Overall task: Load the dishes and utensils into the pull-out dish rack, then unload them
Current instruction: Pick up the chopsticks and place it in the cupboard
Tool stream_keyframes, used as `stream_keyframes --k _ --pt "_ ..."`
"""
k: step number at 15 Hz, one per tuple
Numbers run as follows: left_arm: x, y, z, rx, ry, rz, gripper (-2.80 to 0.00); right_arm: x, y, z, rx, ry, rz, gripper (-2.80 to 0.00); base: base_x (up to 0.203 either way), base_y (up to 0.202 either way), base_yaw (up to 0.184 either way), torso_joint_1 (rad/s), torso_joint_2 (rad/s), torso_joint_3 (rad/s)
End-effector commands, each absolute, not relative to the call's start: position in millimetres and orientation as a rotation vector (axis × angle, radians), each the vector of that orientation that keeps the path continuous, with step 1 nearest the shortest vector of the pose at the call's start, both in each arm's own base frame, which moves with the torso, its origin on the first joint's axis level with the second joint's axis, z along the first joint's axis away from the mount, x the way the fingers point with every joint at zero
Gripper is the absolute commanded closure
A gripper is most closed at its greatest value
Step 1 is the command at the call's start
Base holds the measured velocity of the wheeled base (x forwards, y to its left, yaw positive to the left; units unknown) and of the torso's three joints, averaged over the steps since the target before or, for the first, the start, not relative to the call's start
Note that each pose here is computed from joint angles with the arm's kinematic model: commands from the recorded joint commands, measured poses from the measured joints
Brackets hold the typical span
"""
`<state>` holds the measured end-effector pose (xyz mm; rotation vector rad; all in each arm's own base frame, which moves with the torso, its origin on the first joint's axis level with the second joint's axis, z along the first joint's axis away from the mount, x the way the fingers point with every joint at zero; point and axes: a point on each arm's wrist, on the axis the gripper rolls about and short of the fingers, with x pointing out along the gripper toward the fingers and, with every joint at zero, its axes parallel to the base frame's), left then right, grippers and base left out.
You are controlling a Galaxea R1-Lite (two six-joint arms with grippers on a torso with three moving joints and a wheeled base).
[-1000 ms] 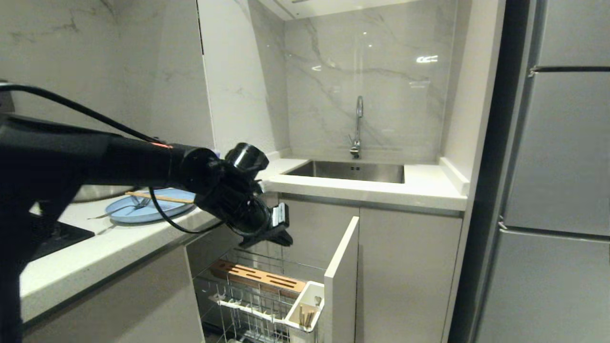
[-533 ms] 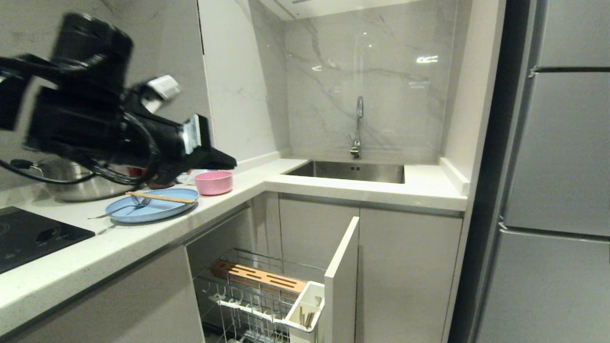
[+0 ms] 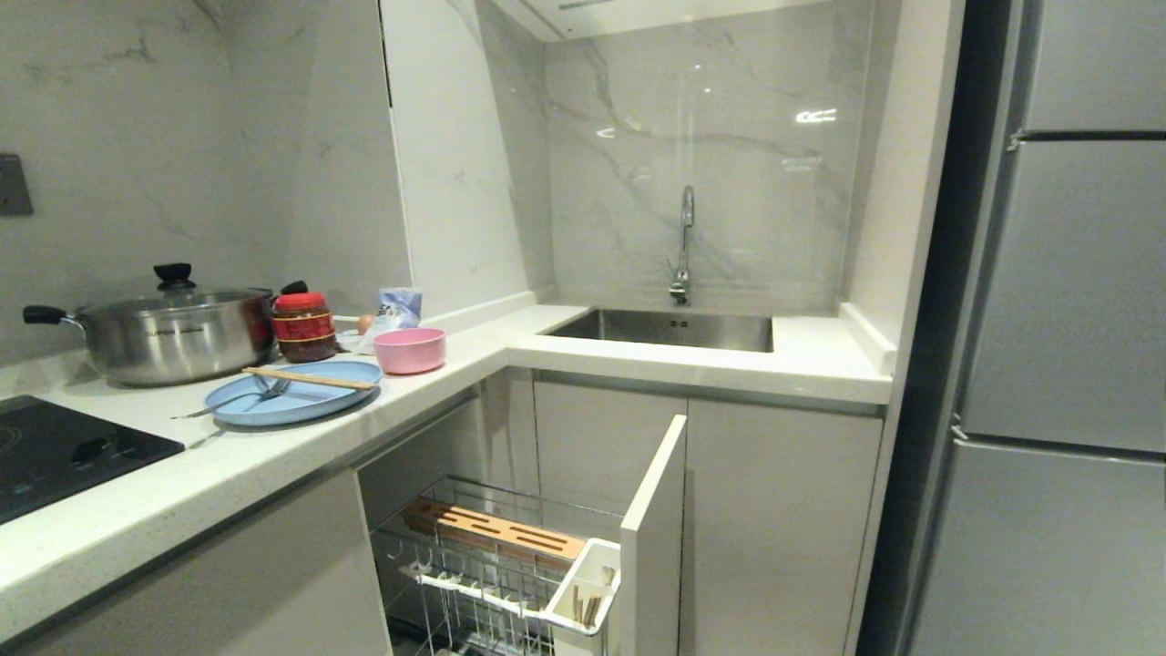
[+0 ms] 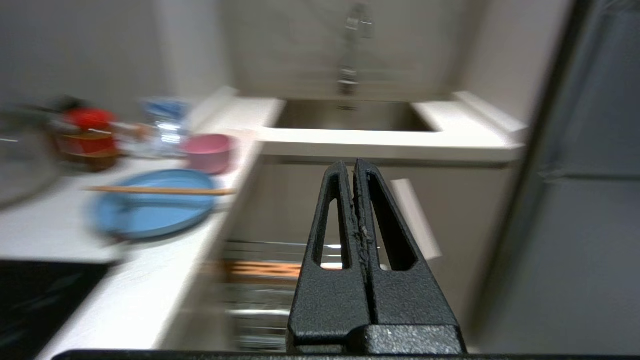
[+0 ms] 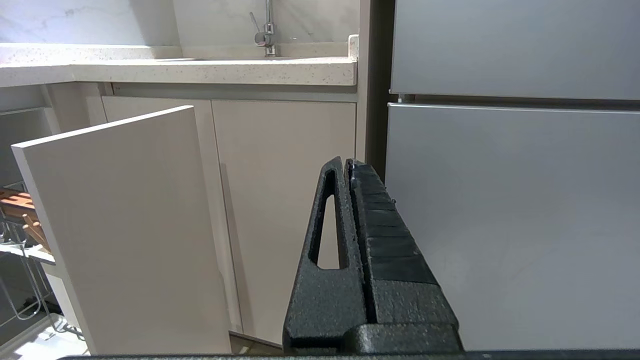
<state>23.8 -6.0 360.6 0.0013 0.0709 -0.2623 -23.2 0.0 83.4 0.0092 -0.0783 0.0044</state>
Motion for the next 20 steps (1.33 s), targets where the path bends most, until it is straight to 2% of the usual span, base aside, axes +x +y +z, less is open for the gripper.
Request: stream_keyframes --k 1,4,8,12,14,16,20 --pt "-54.7 -2.2 303.3 0.109 -0.059 -0.160 0.00 -21.0 0.0 75.8 0.009 -0.052 0.005 0.00 0.000 0.000 0.000 0.000 0.00 0.000" --pt "-75.8 -1.0 225.4 0.177 -0.083 -0.018 0.00 -21.1 0.0 76.2 0.011 -0.054 0.005 0.00 0.000 0.000 0.000 0.000 0.00 0.000" --pt "-65.4 0.3 146.8 0.198 -0.072 0.040 0.00 -21.1 0.0 76.2 0.009 -0.054 0.005 0.00 0.000 0.000 0.000 0.000 0.00 0.000" --pt "-28.5 0.6 99.4 0.202 -0.126 0.047 0.00 -21.1 0.0 76.2 0.009 -0.054 0.005 0.00 0.000 0.000 0.000 0.000 0.00 0.000" --pt "-21.8 0.2 80.9 0.171 -0.078 0.022 0.00 -21.1 0.0 76.2 0.009 -0.054 0.005 0.00 0.000 0.000 0.000 0.000 0.00 0.000" --pt "-22.2 -0.8 73.2 0.139 0.011 -0.032 0.00 -21.1 0.0 76.2 0.009 -0.054 0.005 0.00 0.000 0.000 0.000 0.000 0.00 0.000" --pt "-22.4 -0.7 74.1 0.091 0.007 -0.026 0.00 -21.1 0.0 76.2 0.009 -0.054 0.005 0.00 0.000 0.000 0.000 0.000 0.00 0.000"
